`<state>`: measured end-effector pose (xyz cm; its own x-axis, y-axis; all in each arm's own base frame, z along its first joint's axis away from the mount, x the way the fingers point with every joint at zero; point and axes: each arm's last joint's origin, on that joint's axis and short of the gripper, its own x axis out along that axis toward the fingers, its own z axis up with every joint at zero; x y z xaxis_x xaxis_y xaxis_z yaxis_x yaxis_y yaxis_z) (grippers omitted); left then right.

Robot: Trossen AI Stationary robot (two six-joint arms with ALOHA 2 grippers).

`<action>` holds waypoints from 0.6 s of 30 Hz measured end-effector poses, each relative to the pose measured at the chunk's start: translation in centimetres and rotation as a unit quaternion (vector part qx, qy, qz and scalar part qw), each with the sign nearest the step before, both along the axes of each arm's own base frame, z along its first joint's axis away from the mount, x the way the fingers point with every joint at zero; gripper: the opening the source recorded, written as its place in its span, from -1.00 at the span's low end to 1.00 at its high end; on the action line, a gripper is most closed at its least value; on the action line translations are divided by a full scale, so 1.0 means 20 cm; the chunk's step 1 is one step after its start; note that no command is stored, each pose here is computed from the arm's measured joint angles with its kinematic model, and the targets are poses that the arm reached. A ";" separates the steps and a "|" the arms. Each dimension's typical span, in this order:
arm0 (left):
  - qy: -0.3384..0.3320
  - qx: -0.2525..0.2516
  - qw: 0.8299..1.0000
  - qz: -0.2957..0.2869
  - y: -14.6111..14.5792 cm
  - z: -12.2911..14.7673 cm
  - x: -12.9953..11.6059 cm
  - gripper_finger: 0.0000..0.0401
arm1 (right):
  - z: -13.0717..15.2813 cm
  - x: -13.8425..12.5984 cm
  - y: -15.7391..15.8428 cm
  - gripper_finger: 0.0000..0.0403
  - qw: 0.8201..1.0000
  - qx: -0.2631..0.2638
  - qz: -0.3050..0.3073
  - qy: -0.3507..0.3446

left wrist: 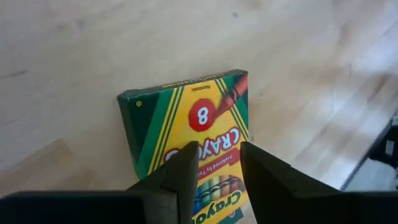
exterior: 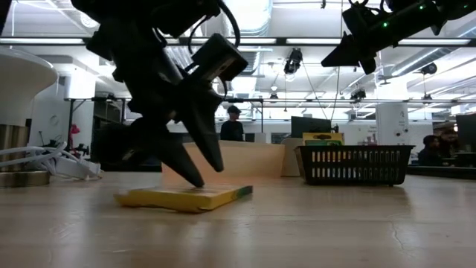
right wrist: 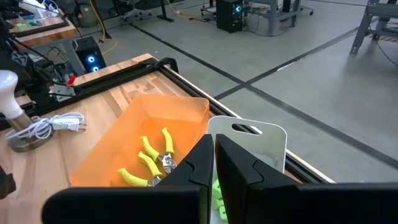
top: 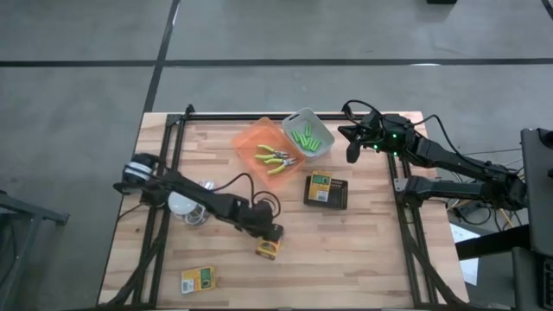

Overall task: Pick & Place School Supplies
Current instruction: Put the yellow crayon box into the black bin

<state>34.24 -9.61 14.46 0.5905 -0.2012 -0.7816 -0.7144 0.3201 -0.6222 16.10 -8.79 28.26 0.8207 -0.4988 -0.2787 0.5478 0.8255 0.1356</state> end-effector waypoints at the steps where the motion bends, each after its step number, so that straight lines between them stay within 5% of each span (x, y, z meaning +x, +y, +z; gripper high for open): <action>1: -0.002 0.009 1.000 0.009 0.00 0.00 0.01 -0.36 | 0.00 0.00 0.00 -0.91 1.000 0.000 0.000 0.000; 6: -0.013 0.038 0.998 0.045 0.02 0.01 0.03 -0.37 | 0.00 0.00 0.00 -0.91 1.000 0.000 0.000 0.000; 18: 0.008 0.035 0.999 -0.029 0.04 0.22 -0.09 -0.37 | 0.00 0.00 0.00 -0.91 1.000 0.000 0.000 0.000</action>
<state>32.43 -8.82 18.77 0.5662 -0.1792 -0.8045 -0.7033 0.4040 -0.5850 16.10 -8.79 28.26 0.8207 -0.4986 -0.2791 0.5477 0.8256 0.1358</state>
